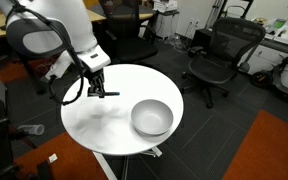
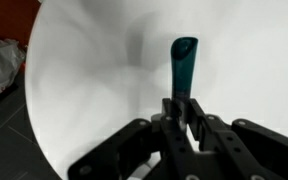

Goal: Pick up the marker and move it to the left

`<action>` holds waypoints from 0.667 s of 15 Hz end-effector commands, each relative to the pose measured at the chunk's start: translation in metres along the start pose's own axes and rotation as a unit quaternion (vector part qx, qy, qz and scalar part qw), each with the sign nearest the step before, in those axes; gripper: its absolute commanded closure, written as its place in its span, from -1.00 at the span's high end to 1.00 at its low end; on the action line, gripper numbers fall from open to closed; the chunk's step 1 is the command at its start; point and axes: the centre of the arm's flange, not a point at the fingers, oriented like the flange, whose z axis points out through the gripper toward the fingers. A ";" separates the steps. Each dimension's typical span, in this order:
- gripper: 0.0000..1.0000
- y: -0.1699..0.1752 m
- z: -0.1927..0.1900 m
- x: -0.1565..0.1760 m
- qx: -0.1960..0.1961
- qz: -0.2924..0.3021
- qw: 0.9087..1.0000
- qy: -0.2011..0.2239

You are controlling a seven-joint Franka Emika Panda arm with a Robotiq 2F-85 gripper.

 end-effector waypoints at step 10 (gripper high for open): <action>-0.91 -0.129 -0.080 0.036 0.013 -0.080 0.996 -0.038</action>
